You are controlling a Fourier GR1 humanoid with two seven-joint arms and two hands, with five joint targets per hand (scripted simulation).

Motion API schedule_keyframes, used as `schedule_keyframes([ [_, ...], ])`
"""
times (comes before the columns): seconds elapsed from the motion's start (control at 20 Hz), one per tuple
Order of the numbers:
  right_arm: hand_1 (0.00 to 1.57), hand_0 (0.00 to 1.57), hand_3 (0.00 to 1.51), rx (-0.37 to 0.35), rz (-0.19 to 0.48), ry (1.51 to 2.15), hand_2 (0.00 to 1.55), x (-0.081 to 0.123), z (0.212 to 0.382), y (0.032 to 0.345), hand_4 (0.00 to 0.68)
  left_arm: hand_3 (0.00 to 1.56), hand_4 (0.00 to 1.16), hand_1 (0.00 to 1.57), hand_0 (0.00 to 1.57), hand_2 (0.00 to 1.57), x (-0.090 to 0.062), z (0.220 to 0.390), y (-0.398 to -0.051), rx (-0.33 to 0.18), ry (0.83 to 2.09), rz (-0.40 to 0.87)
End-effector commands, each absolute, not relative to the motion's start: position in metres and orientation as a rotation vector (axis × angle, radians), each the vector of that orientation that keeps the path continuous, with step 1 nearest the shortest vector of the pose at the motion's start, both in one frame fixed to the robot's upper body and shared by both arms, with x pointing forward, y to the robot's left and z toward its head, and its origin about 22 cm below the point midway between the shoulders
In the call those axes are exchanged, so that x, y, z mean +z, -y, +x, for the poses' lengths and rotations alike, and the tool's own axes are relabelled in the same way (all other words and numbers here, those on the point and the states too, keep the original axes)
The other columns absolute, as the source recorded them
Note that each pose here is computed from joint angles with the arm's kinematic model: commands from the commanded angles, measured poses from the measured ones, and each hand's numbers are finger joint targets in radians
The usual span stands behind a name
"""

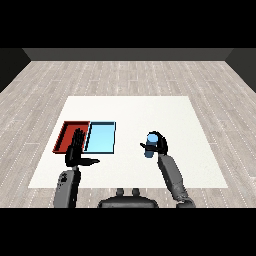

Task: Pick the blue can and put it in the blue box

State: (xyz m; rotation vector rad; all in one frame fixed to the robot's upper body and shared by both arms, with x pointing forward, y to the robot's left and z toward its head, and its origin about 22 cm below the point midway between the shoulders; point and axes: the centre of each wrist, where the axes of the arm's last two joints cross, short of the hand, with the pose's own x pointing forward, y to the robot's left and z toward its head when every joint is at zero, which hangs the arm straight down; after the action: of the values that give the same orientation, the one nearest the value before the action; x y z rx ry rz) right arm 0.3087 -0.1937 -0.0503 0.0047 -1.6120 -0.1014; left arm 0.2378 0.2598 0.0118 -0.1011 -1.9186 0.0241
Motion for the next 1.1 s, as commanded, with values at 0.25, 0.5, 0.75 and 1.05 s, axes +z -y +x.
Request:
schedule_keyframes([
  [0.25,1.45,1.45,1.45,-0.014,0.064,1.73,1.48,0.014,0.313,0.15,0.636,0.0,0.0,0.0,0.0,0.0,0.012,0.243,-0.264,-0.027,1.911,-0.09],
  [0.5,1.42,1.42,1.44,0.053,0.098,1.83,1.46,0.027,0.32,0.146,0.634,0.0,0.0,0.0,0.0,0.0,0.01,0.248,-0.234,-0.025,1.896,-0.164],
  [0.75,1.47,1.47,1.43,0.081,0.109,1.867,1.45,0.046,0.318,0.141,0.635,0.0,0.0,0.0,0.0,0.0,0.013,0.251,-0.219,-0.02,1.807,-0.263],
  [1.05,1.47,1.47,1.43,0.076,0.113,1.878,1.45,0.035,0.319,0.157,0.635,0.0,0.0,0.0,0.0,0.0,-0.002,0.257,-0.219,-0.02,1.809,-0.279],
])
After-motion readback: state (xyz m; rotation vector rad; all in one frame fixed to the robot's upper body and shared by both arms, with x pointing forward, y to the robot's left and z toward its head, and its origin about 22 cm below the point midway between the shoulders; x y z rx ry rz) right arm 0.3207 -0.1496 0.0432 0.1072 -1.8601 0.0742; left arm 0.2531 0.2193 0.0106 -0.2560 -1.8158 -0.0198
